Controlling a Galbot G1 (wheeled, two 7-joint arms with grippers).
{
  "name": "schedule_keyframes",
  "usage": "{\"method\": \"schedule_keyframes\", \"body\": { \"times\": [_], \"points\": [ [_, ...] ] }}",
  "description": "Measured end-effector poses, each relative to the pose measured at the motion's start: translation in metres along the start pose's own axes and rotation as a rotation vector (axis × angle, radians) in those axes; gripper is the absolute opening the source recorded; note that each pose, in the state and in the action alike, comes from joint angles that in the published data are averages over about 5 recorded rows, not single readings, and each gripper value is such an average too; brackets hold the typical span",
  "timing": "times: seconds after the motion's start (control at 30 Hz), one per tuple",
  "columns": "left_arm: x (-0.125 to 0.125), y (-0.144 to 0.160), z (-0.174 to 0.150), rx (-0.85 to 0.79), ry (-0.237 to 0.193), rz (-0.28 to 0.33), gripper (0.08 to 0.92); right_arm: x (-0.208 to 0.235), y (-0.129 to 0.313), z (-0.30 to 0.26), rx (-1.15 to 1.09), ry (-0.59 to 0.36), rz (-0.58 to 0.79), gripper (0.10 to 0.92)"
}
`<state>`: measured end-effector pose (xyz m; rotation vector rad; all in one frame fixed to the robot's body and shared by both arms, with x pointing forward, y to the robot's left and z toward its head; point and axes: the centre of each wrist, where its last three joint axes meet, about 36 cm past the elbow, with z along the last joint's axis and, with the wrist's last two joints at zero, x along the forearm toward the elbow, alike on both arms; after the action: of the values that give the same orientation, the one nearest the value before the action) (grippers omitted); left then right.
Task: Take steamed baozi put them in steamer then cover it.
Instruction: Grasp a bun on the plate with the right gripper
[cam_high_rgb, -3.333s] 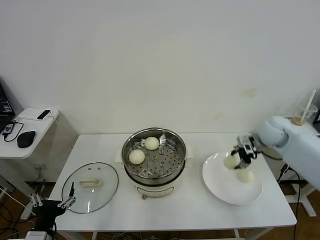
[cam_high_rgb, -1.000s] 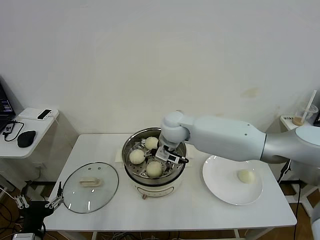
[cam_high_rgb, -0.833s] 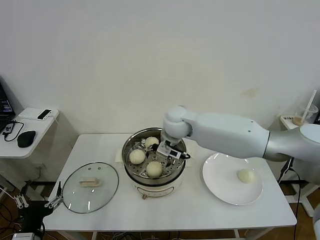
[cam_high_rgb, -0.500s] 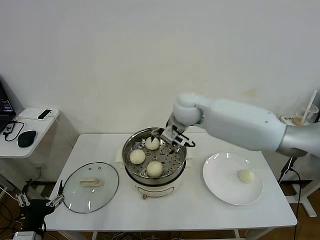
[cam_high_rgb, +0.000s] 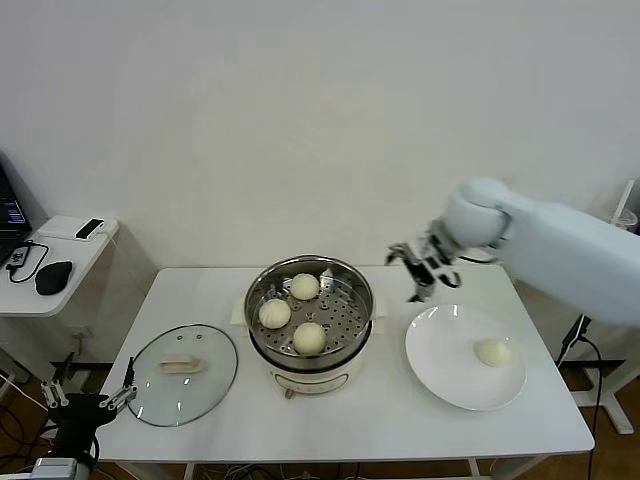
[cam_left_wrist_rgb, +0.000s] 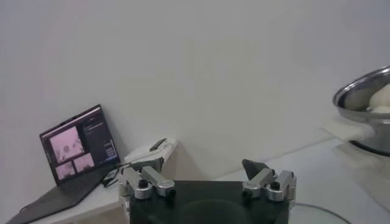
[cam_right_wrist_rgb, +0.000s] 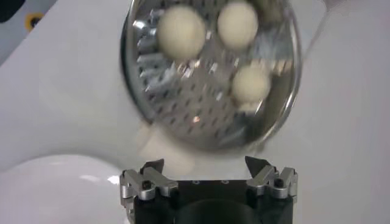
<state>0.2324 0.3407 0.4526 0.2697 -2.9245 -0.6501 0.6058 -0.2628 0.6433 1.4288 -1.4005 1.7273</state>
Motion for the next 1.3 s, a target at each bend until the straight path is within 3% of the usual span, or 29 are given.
{"method": "schedule_keyframes", "body": {
  "times": [0.6, 0.9, 1.3],
  "points": [
    [-0.003, -0.005, -0.001, -0.011, 0.001, 0.037, 0.823, -0.044, 0.136, 0.144, -0.315, 0.158, -0.106, 0.823],
    [0.001, -0.005, -0.002, -0.013, 0.006, 0.032, 0.823, -0.073, 0.159, 0.176, -0.366, 0.211, -0.126, 0.823],
    [0.003, -0.001, 0.0, -0.018, 0.017, 0.019, 0.823, -0.121, 0.157, 0.184, -0.399, 0.212, -0.147, 0.822]
  ]
}}
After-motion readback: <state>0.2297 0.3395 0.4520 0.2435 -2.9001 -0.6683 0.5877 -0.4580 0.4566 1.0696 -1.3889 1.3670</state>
